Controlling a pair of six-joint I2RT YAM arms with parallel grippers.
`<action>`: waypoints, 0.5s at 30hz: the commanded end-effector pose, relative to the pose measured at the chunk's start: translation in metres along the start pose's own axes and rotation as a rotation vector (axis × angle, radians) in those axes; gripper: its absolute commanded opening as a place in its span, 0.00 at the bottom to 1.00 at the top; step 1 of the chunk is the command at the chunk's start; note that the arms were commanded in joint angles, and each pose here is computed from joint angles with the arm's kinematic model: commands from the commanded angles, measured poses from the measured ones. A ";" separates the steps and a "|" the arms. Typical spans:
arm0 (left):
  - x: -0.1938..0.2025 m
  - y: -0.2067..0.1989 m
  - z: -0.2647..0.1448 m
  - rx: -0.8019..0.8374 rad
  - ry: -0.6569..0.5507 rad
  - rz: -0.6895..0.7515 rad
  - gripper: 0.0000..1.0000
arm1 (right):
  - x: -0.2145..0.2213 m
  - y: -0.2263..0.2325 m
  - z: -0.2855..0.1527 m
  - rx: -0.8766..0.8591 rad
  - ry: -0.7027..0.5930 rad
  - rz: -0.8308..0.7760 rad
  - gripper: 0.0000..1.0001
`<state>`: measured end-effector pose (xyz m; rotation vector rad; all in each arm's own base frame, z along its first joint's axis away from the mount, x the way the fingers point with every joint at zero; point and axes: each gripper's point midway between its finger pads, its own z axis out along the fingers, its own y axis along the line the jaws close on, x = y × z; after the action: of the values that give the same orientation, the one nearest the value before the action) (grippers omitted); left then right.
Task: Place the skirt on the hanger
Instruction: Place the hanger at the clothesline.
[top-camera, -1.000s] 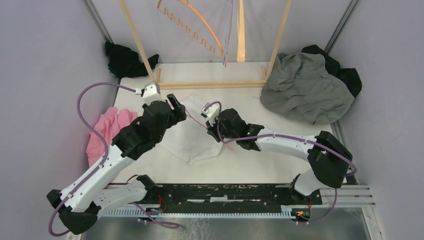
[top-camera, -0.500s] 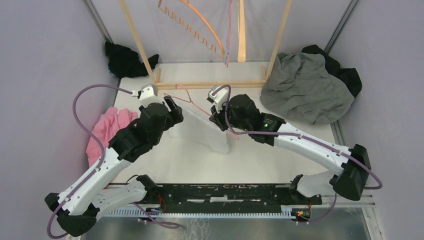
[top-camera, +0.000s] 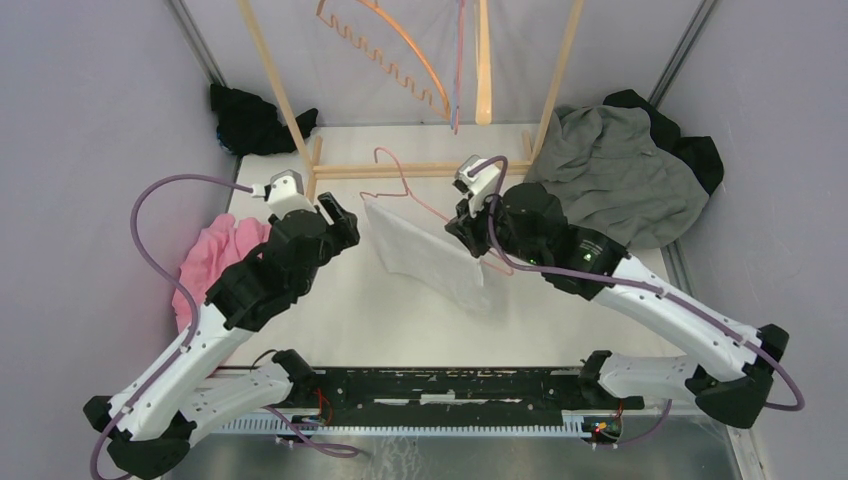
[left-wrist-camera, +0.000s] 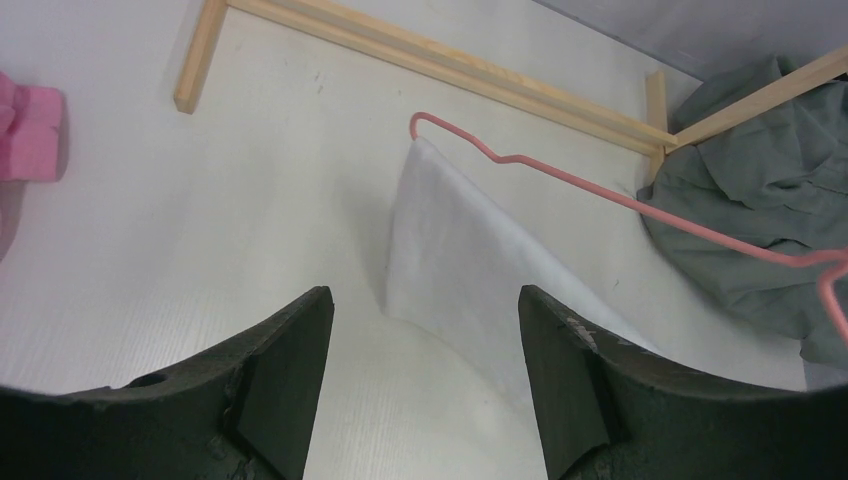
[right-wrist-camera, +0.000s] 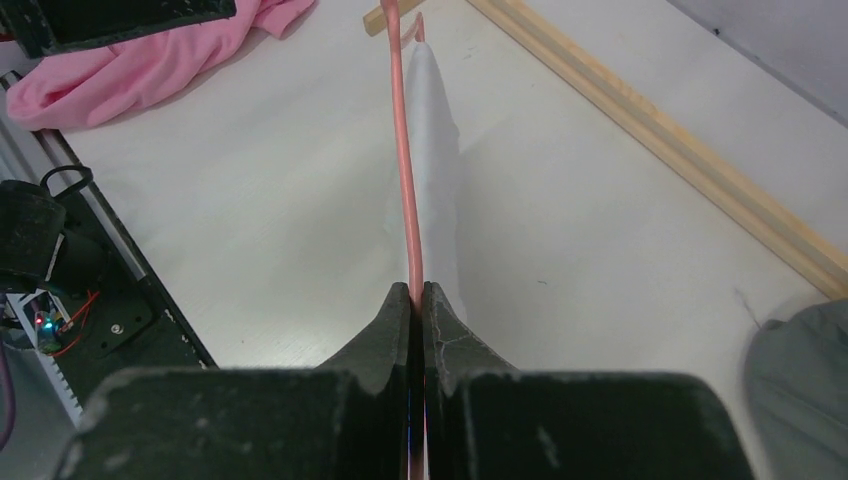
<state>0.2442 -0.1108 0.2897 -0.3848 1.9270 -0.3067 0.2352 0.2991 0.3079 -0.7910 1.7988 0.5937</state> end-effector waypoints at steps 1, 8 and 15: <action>-0.020 0.000 -0.008 0.007 -0.056 0.016 0.75 | -0.050 -0.013 -0.052 0.062 -0.184 0.045 0.01; -0.017 -0.002 -0.005 0.015 -0.052 0.023 0.75 | -0.035 -0.033 -0.104 0.155 -0.207 0.066 0.01; -0.008 -0.012 0.004 0.038 -0.021 0.044 0.75 | -0.021 -0.056 -0.150 0.272 -0.204 0.104 0.01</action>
<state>0.2445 -0.1100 0.2895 -0.3564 1.9295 -0.2887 0.1902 0.1913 0.3706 -0.5587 1.6882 0.5354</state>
